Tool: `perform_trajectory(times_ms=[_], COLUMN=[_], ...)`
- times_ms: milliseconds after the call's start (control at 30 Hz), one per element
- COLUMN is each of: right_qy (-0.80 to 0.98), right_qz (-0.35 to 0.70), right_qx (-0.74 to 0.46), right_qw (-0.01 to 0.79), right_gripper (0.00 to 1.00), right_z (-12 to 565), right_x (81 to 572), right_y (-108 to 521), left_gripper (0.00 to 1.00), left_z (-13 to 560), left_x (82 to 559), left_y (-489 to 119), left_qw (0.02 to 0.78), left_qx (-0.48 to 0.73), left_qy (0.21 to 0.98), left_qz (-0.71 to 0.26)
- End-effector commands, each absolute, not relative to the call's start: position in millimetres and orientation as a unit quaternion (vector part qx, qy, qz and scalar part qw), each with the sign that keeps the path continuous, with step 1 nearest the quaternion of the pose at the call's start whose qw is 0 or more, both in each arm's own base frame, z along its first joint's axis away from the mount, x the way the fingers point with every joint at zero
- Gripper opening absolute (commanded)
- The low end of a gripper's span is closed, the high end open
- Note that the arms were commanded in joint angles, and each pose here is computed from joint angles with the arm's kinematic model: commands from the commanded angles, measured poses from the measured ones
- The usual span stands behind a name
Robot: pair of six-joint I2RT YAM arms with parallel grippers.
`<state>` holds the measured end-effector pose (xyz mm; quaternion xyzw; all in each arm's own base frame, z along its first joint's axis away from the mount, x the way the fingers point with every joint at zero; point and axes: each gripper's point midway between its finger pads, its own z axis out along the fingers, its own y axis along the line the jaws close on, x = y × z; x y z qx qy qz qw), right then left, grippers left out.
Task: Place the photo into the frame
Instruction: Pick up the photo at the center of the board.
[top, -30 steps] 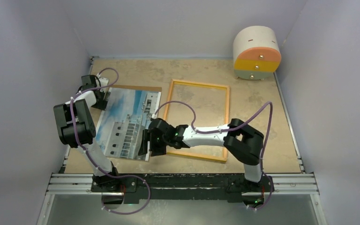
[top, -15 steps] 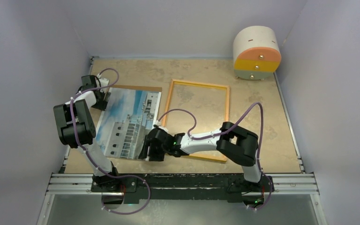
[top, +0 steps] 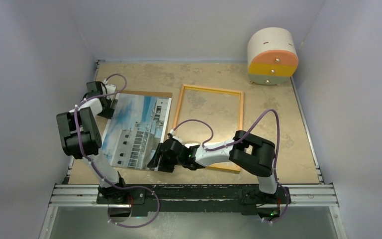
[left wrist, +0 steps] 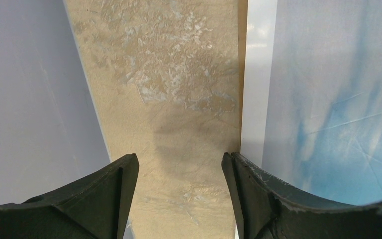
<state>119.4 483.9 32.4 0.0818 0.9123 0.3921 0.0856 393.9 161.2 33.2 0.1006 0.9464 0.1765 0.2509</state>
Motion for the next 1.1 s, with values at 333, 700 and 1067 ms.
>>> perform_trajectory(times_ms=[333,700,1067], right_qy=[0.877,0.884,0.845], right_qz=[0.456,0.448,0.513], right_qx=[0.077,0.088,0.092], right_qw=[0.132,0.099,0.116], right_gripper=[0.35,0.28,0.24], right_z=[58.7,40.0,64.0], right_x=[128.8,124.6,134.0], right_y=[489.1,492.0,503.8], left_gripper=[0.68,0.68,0.68], left_z=[38.2,43.5,47.6], left_x=[380.6,377.8,376.3], left_y=[156.3,157.0,156.5], left_qw=[0.241,0.244,0.246], left_qx=[0.117,0.122,0.125], left_qy=[0.948,0.945,0.944], left_qz=[0.173,0.179,0.181])
